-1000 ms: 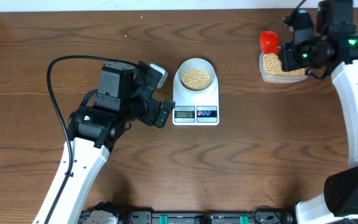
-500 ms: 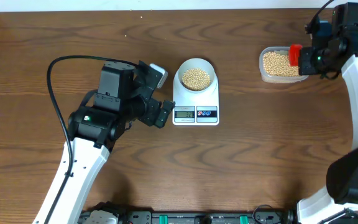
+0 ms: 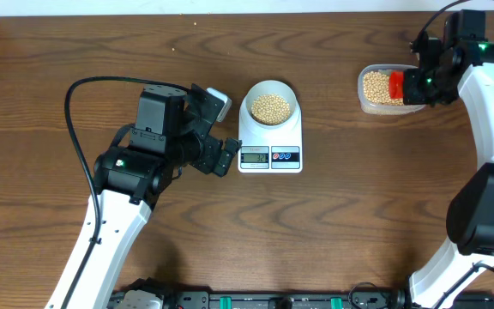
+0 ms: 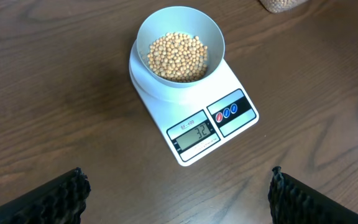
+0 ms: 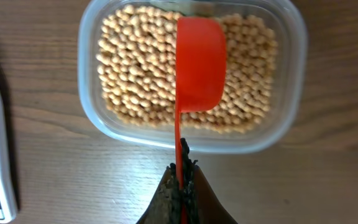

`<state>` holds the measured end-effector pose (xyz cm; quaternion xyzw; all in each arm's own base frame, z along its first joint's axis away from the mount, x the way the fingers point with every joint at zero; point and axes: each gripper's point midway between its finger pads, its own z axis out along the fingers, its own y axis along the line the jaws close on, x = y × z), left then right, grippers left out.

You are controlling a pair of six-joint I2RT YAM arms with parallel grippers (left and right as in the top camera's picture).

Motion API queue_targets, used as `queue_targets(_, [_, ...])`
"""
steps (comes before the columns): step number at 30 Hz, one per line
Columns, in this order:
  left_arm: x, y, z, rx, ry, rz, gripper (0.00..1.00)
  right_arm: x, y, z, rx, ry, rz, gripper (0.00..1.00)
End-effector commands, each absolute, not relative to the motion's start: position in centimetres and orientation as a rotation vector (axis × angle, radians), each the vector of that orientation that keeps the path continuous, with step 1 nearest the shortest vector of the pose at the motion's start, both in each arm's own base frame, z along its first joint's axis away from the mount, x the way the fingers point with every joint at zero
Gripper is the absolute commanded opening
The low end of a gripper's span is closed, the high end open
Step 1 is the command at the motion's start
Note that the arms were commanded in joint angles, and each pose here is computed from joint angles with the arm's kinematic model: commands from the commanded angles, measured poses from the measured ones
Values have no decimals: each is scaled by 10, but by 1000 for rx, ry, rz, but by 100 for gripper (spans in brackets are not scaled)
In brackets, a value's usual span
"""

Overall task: Scoop item into bowl and weigh 50g on scale
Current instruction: 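Dip the red scoop into the soybean tub with the right gripper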

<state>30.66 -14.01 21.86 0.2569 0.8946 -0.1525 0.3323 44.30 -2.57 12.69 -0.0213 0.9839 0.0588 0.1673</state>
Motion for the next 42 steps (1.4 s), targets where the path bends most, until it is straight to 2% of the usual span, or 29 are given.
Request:
queue_targets(1, [305, -142, 218, 681, 2336, -413, 94, 449, -14, 122, -65, 2790, 289, 1])
queue_targets(11, [305, -142, 218, 681, 2336, -413, 94, 453, 1, 117, -45, 2756, 535, 1])
queue_targets(23, [305, -142, 218, 682, 2337, -413, 94, 444, -44, 134, 136, 2642, 797, 1])
queue_targets(33, [305, -142, 218, 681, 2336, -413, 95, 438, -56, 151, 147, 2530, 961, 1])
queue_targets(42, [305, -142, 218, 682, 2336, -413, 94, 439, -41, 177, 47, 2367, 1153, 1])
